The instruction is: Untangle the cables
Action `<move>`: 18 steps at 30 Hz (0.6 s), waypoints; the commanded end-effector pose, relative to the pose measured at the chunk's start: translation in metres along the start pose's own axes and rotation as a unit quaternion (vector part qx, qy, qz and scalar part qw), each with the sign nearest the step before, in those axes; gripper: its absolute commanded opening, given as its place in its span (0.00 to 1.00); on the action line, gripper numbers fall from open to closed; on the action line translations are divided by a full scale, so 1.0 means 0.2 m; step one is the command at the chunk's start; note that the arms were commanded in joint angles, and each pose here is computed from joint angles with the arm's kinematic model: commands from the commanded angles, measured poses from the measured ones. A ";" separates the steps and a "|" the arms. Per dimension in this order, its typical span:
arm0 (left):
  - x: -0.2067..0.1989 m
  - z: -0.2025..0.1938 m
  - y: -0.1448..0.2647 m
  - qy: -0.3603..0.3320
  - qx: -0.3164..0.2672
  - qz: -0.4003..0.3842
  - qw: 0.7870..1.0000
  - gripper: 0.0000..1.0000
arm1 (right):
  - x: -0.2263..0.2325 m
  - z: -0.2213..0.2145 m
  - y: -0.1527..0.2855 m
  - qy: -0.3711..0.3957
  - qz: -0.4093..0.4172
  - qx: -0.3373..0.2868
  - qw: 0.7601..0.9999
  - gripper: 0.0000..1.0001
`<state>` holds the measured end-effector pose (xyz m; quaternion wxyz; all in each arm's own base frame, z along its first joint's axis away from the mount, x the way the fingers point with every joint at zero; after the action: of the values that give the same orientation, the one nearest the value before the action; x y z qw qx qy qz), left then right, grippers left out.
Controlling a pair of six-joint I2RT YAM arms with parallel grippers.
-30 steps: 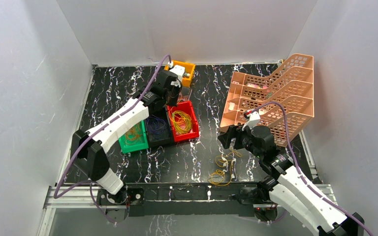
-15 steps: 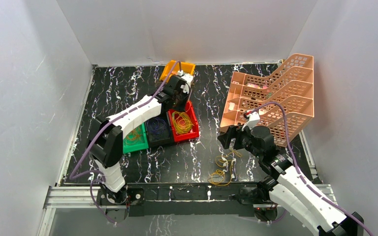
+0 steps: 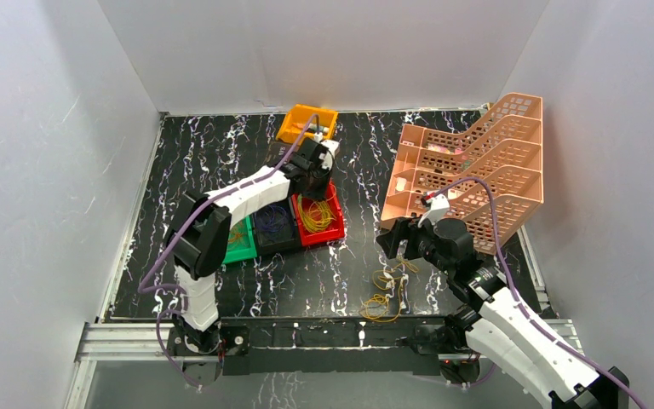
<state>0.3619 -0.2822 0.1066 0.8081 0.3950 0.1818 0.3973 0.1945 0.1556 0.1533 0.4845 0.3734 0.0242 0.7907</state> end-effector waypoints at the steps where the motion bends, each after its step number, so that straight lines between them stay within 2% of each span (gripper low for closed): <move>1: -0.02 -0.06 -0.04 0.007 0.017 -0.016 1.000 0.00 | 0.04 0.05 -0.01 0.003 0.018 -0.020 1.000 0.89; 8: 0.00 -0.14 -0.08 0.006 0.039 0.002 0.999 0.00 | 0.04 0.05 -0.02 0.004 0.019 -0.019 1.000 0.89; 18: 0.16 -0.22 -0.04 0.004 0.076 0.103 0.992 0.00 | 0.04 0.04 -0.03 0.001 0.022 -0.015 1.000 0.89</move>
<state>0.3553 -0.2575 0.0599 0.7584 0.4570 0.1892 0.4246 0.1969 0.1581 0.1511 0.4830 0.3754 0.0273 0.7906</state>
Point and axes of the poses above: each gripper's point midway between its finger pads, its own y axis back along the fingers, its own x axis along the line the jaws close on, z = x × y, the point moved 2 cm from there along y, back along the fingers, and after that the axes turned 13 degrees about -y, right-handed, at the moved point
